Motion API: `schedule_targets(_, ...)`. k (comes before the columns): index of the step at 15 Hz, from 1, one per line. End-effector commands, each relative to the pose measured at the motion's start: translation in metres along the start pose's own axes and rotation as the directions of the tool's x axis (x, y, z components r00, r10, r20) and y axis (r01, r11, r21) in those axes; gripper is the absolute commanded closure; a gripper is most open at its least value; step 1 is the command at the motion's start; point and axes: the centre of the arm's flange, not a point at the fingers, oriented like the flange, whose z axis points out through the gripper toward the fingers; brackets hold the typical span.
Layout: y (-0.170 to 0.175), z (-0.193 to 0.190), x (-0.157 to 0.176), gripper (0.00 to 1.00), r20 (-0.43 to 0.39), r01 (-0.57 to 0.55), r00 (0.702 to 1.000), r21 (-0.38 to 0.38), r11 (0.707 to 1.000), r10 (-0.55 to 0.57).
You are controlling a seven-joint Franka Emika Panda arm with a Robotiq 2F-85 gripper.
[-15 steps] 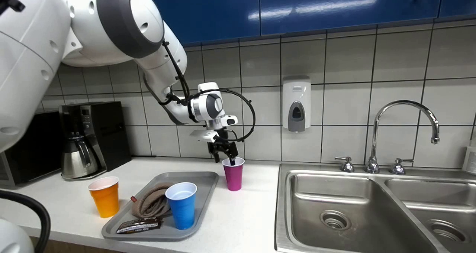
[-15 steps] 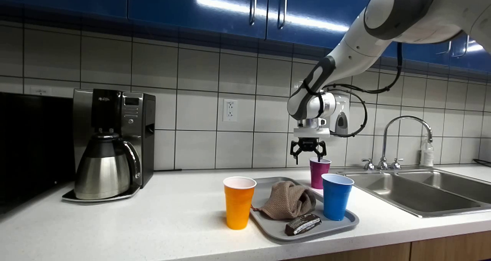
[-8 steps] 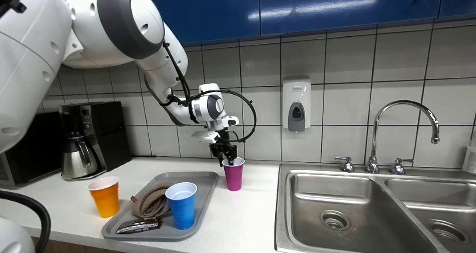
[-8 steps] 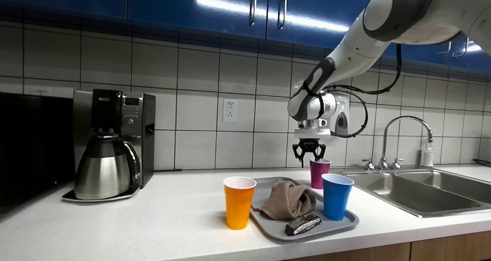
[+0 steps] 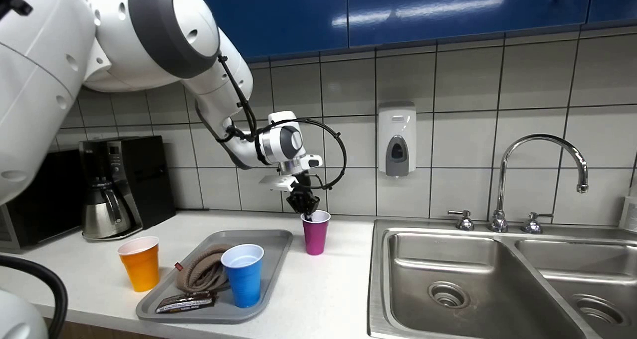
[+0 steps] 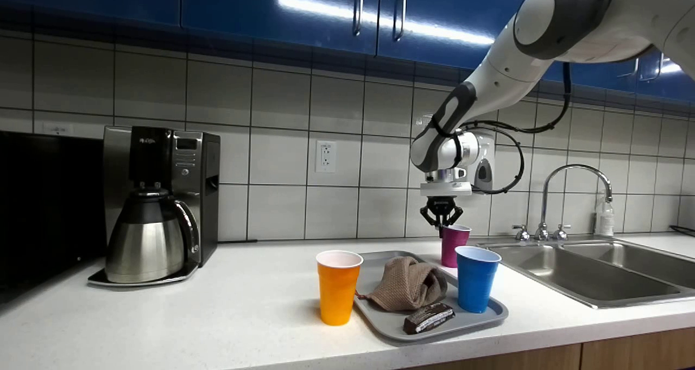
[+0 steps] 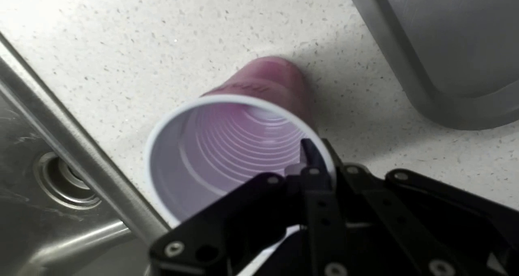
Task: Lift the cups and put them on the grey tray, put the blue cup on the right lower segment, purple cup on the right upper segment and orange cup on the left upper segment
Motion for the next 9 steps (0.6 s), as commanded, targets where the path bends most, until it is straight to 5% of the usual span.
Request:
schedule_targets(1, 0.007, -0.006, 0.002, 0.99, 0.001, 0.007, 1.000, -0.028, 1.000, -0.007)
schedule_targets(9, 0.001, -0.052, -0.014, 0.99, 0.002, 0.042, 0.999, -0.047, 0.998, -0.042)
